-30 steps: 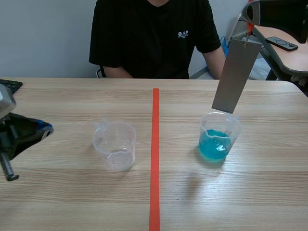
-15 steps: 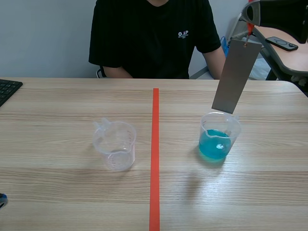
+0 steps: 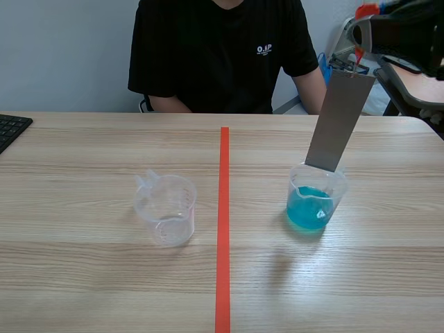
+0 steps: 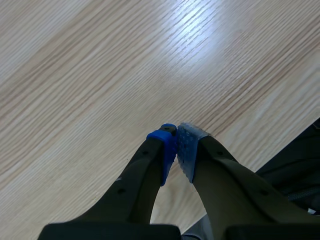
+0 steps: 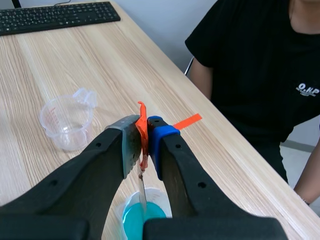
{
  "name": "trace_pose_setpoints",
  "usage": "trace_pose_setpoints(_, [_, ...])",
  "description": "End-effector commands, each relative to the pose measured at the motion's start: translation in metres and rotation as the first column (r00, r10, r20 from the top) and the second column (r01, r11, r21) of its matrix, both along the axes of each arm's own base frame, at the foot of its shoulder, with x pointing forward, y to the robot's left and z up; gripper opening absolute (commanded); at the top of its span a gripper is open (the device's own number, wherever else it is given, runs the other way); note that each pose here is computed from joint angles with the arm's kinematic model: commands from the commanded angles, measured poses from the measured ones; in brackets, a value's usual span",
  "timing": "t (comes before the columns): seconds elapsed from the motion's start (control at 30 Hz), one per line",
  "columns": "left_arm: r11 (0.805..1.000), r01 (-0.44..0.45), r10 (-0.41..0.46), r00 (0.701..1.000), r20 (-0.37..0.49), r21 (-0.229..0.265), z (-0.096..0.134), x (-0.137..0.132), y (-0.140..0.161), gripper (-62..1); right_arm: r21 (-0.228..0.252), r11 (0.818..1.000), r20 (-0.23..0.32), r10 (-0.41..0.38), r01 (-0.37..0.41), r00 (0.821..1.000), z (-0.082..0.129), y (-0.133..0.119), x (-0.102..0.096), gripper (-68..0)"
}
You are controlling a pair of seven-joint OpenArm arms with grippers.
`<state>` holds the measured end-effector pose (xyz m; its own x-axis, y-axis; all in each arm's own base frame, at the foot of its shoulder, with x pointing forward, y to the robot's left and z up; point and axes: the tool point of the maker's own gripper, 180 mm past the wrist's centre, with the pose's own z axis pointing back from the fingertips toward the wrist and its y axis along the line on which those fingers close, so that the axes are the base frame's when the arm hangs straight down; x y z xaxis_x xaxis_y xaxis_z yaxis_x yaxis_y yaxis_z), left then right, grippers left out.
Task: Do the redox reaction experiment.
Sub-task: 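Lower the plate into the blue solution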
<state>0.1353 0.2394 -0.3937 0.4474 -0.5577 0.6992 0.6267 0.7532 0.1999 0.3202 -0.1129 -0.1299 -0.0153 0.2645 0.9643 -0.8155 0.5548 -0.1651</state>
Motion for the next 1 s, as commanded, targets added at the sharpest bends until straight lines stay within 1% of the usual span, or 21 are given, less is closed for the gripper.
trace_pose_setpoints(0.0, [1.000,-0.014,0.015,0.999,0.042,-0.008,0.008,0.005,-0.002,-56.8,0.017,1.000,0.035,0.000,-0.001,0.999,0.010,0.000,0.002,-66.0])
trace_pose_setpoints(0.1, [0.999,-0.040,0.039,0.997,0.065,0.008,0.009,0.004,-0.002,-56.8,0.020,1.000,0.025,-0.001,0.001,1.000,0.006,0.000,0.000,-66.0])
trace_pose_setpoints(0.23, [0.996,-0.080,0.076,0.991,0.107,0.032,0.012,0.004,0.000,-56.8,0.028,0.999,0.018,-0.019,0.019,1.000,0.000,-0.002,0.004,-66.0])
trace_pose_setpoints(0.37, [0.990,-0.127,0.117,0.981,0.157,0.056,0.016,0.009,0.004,-56.8,0.034,0.998,0.001,-0.048,0.048,0.999,-0.010,-0.007,0.009,-66.0])
trace_pose_setpoints(0.53, [0.981,-0.184,0.165,0.961,0.221,0.067,0.021,0.014,0.008,-56.8,0.050,0.995,-0.011,-0.081,0.082,0.997,-0.020,-0.012,0.016,-66.0])
trace_pose_setpoints(0.73, [0.975,-0.214,0.195,0.953,0.232,0.060,0.020,0.013,0.007,-56.8,0.047,0.992,-0.022,-0.115,0.115,0.993,-0.039,-0.014,0.022,-66.0])
trace_pose_setpoints(0.97, [0.975,-0.216,0.197,0.952,0.232,0.059,0.020,0.012,0.007,-56.8,0.026,0.991,-0.058,-0.127,0.129,0.990,-0.074,-0.007,0.025,-66.0])
